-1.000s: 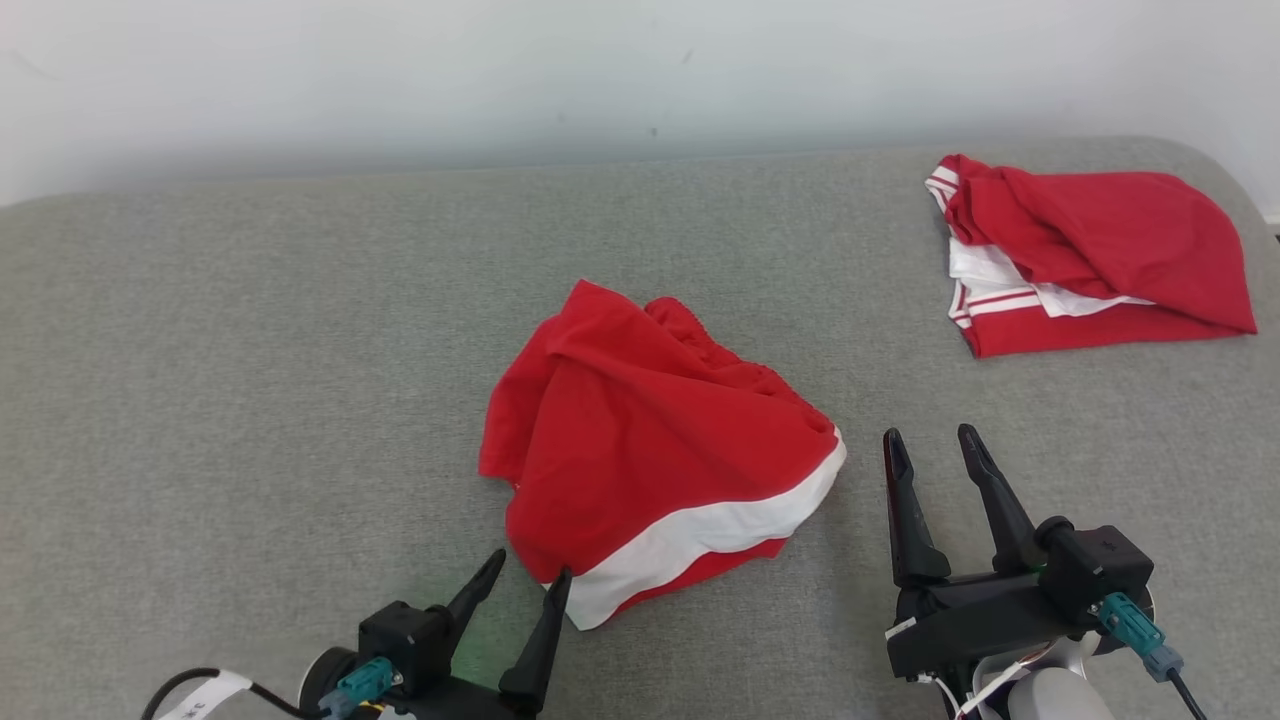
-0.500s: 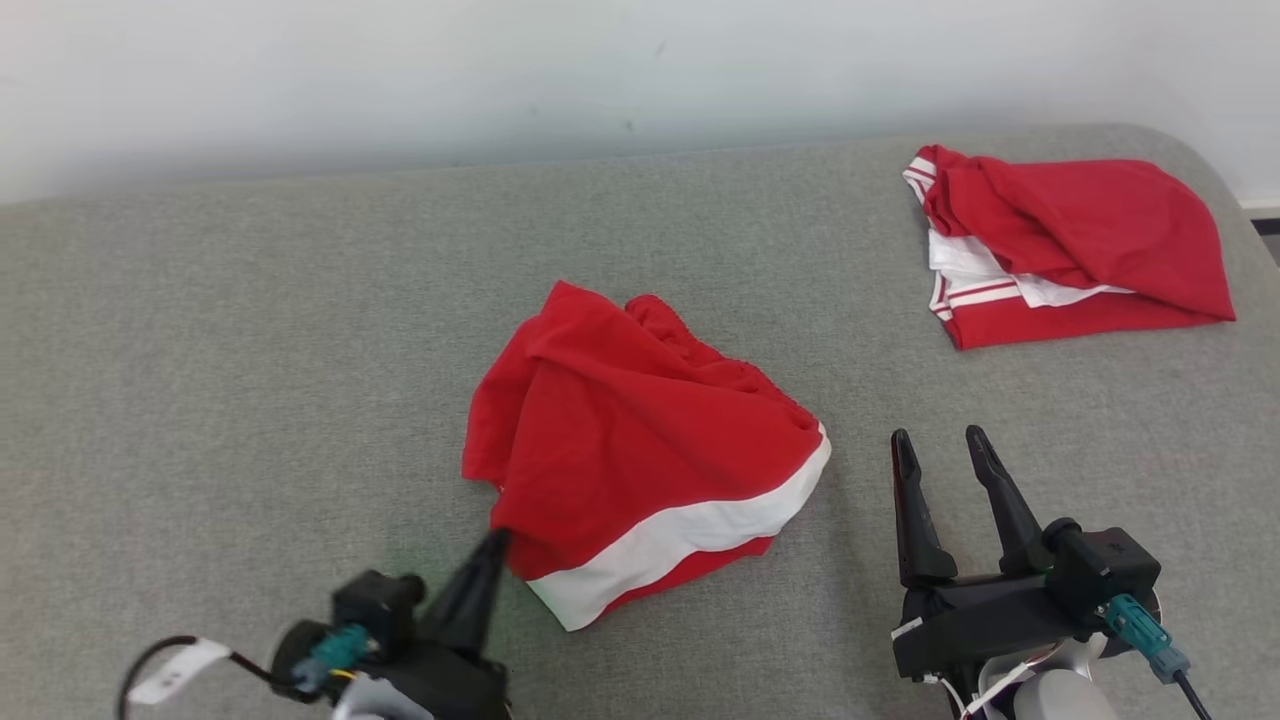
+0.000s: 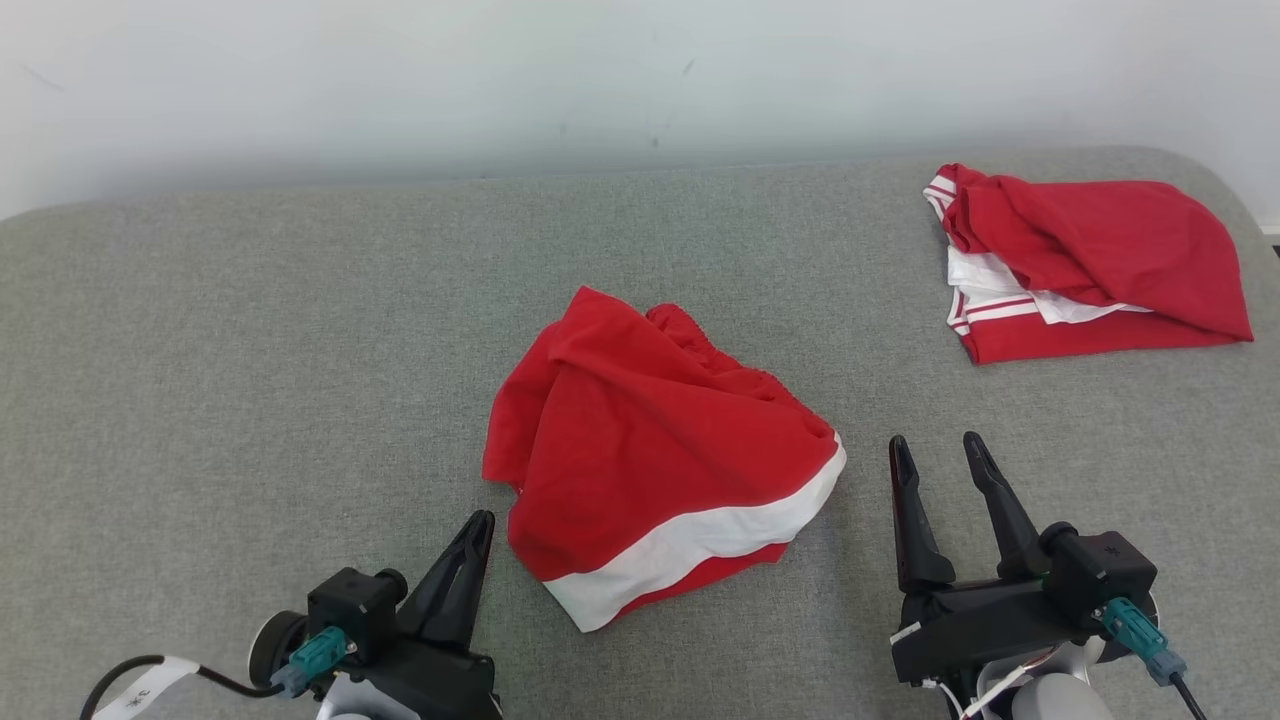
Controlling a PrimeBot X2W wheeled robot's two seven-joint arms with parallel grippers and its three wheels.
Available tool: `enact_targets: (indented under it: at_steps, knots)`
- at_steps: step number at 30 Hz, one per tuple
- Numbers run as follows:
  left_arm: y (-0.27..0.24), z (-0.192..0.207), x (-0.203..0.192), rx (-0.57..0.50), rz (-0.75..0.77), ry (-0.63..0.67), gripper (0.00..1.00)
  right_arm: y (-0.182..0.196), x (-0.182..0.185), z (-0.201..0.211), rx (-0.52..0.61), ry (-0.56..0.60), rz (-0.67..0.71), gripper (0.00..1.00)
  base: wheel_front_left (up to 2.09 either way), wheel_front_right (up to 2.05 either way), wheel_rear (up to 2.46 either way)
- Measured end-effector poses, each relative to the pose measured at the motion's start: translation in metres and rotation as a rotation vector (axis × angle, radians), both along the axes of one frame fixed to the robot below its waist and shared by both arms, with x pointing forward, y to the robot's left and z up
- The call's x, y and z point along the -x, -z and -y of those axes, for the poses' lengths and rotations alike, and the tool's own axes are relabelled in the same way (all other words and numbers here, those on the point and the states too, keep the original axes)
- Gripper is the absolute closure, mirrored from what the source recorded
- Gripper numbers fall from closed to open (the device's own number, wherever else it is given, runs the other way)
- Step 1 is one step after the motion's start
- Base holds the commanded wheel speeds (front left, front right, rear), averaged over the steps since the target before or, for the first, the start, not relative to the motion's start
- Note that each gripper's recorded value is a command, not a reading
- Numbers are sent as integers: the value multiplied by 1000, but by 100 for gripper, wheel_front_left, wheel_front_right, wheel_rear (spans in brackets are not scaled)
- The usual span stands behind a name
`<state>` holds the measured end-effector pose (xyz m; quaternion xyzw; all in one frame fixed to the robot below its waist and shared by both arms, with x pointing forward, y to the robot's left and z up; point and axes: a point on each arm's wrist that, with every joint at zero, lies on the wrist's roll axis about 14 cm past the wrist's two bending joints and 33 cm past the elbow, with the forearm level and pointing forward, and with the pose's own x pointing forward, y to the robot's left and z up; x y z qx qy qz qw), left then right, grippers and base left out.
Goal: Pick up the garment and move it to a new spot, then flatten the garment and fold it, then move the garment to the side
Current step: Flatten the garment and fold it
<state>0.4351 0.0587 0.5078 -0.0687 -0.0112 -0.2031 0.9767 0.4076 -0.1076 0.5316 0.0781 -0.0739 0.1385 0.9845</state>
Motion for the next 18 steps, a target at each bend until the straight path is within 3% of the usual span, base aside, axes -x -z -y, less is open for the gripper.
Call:
enact_targets:
  at_steps: [1, 12, 18]
  knots:
    - [-1, 1, 0, 1, 1, 1, 0, 0, 0, 0, 0, 1, 1, 0, 0, 0, 0]
    - [-17, 9, 10, 5, 44, 30, 0, -2, 1, 4, -1, 12, 5, 0, 0, 0, 0]
    - [-3, 6, 19, 21, -6, 16, 0, 2, -1, 1, -4, 6, -4, 0, 0, 0, 0]
